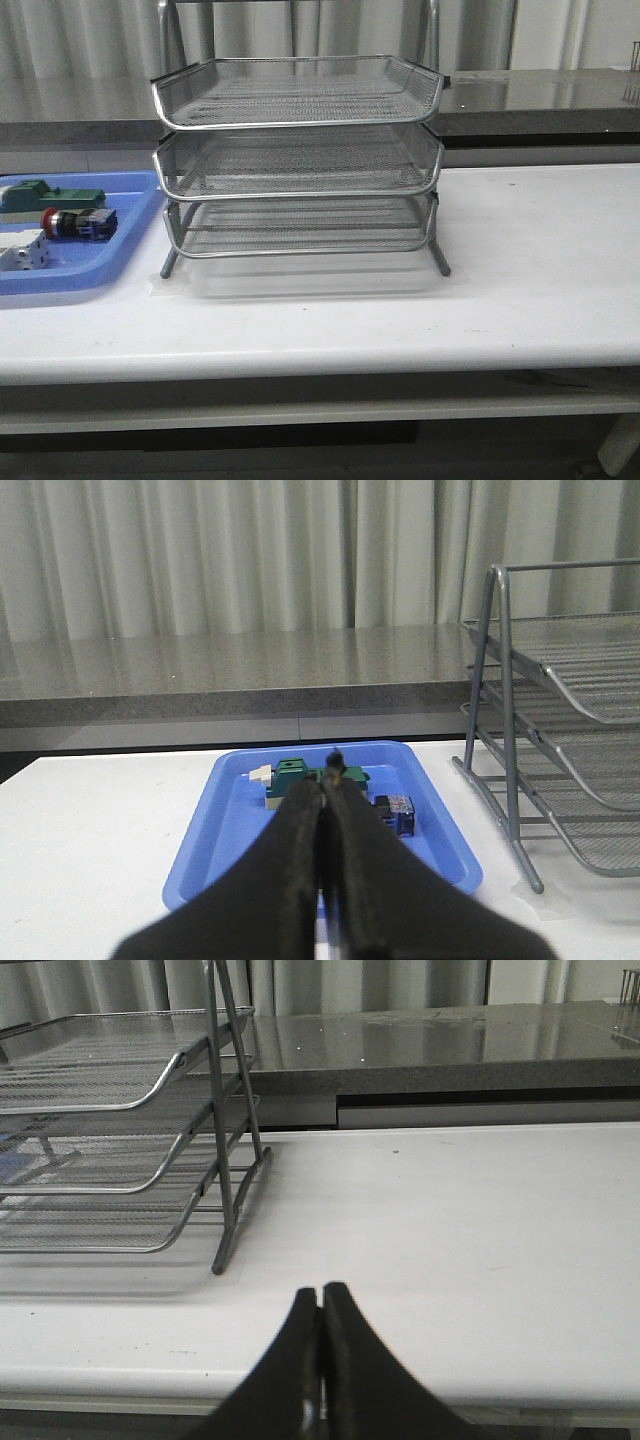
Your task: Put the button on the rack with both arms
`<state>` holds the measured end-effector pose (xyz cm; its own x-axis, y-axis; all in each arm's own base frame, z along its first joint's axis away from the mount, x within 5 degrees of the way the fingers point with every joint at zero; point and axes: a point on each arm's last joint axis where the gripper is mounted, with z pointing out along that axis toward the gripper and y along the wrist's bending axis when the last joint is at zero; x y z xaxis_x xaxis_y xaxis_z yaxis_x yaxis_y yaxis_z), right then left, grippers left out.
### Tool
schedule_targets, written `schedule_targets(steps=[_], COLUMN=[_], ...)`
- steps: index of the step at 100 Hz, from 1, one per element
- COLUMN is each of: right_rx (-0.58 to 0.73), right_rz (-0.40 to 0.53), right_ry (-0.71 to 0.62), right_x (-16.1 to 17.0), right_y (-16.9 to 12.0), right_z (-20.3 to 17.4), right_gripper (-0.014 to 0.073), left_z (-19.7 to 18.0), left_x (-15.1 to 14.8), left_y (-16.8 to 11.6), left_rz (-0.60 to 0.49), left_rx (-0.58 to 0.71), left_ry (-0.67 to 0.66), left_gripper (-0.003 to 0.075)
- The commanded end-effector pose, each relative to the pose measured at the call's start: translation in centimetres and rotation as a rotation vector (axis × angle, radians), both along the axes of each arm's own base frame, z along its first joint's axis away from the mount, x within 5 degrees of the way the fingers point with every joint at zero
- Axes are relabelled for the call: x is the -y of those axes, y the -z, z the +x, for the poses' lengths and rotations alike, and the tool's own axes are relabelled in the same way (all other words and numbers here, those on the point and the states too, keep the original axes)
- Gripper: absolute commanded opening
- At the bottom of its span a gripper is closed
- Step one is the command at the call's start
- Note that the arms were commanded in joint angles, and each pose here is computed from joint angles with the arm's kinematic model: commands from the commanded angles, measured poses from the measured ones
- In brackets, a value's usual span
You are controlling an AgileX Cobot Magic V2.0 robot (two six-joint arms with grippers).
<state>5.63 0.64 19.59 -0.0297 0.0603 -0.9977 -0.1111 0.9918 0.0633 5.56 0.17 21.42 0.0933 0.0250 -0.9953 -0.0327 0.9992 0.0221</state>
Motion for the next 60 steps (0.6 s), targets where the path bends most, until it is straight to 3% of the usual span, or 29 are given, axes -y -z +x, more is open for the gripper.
schedule_targets(steps=[1,60], right_rx=[0.12,0.12], right_rz=[0.006,0.006], right_ry=[0.005,0.005], right_x=[0.05,0.05], right_y=[-1.5,-1.5], right_z=[-0.26,-0.26], right_gripper=[-0.006,-0.006], left_z=[-0.07,-0.07], left_x=[0.03,0.03], left_y=[0.97,0.97], left_rz=[-0.013,-0.013], left_rx=[0.051,0.051], left_ry=[0.004,0.004], left_gripper=[-0.0021,-0.0021])
